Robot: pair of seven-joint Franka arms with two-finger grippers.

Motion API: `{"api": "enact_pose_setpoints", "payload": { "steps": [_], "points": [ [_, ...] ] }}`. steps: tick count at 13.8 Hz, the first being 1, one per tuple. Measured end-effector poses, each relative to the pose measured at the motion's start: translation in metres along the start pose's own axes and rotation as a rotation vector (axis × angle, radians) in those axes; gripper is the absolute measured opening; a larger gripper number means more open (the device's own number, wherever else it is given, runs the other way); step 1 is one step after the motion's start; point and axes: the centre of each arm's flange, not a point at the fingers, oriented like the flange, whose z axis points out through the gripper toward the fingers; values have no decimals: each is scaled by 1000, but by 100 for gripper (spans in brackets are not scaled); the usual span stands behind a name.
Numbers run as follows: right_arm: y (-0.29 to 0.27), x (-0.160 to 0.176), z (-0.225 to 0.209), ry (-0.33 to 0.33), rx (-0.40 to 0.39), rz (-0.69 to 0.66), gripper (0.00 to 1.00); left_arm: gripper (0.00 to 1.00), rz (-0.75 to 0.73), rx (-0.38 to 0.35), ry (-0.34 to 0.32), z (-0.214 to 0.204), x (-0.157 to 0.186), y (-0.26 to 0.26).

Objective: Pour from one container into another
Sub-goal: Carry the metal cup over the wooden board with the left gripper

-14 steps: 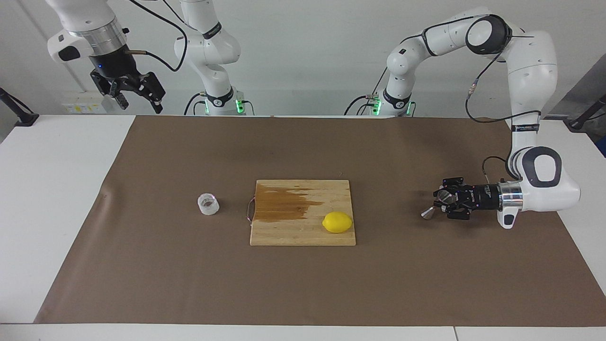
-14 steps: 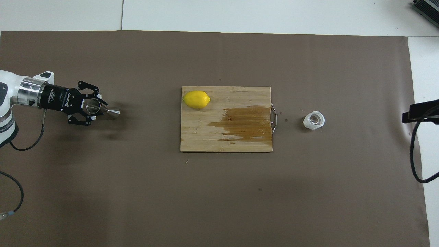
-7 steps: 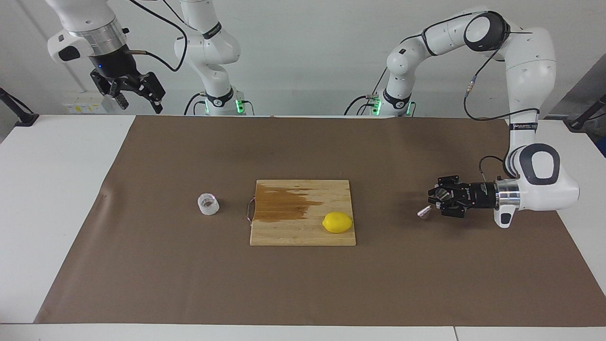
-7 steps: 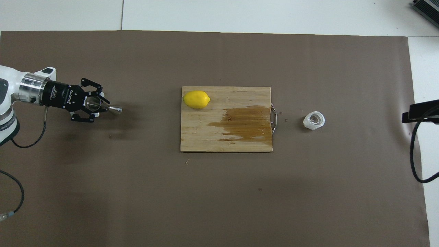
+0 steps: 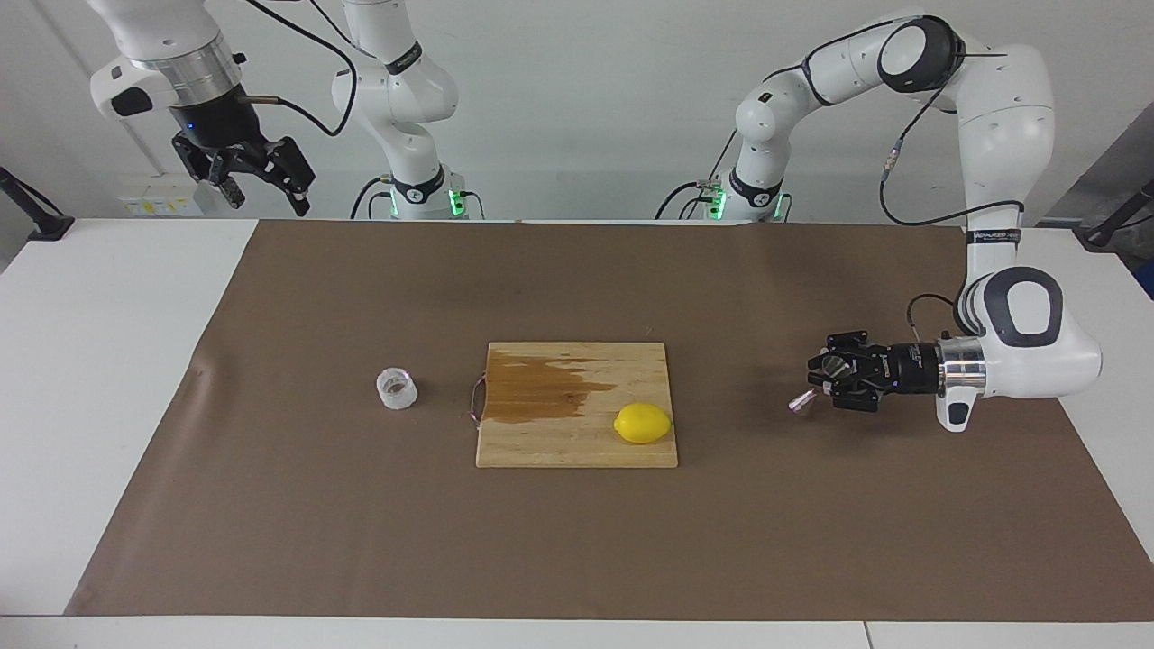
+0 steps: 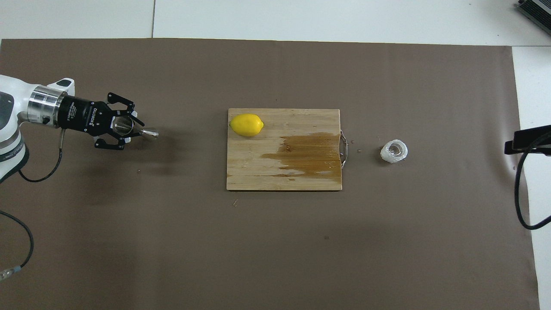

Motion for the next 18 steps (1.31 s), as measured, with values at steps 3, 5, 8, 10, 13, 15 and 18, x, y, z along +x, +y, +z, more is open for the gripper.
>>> {"api": "enact_pose_setpoints", "payload": {
  "steps": [3,5,8,10,13,15,18],
  "points": [
    [0,0,0,0,0,0,100,28,-2,0,-29,16,-19,7],
    [0,0,0,0,0,0,100,28,-14,4,-62,33,-33,10],
    [0,0,0,0,0,0,100,28,-45,24,-108,67,-63,18],
    [0,0,0,0,0,0,100,28,-58,25,-116,92,-83,24],
    [0,0,0,0,0,0,100,28,-82,-16,-112,133,-106,32],
    [0,0,0,0,0,0,100,28,-104,-54,-118,166,-119,33],
    [0,0,0,0,0,0,100,28,-164,-129,-148,233,-138,32]
  ]
}}
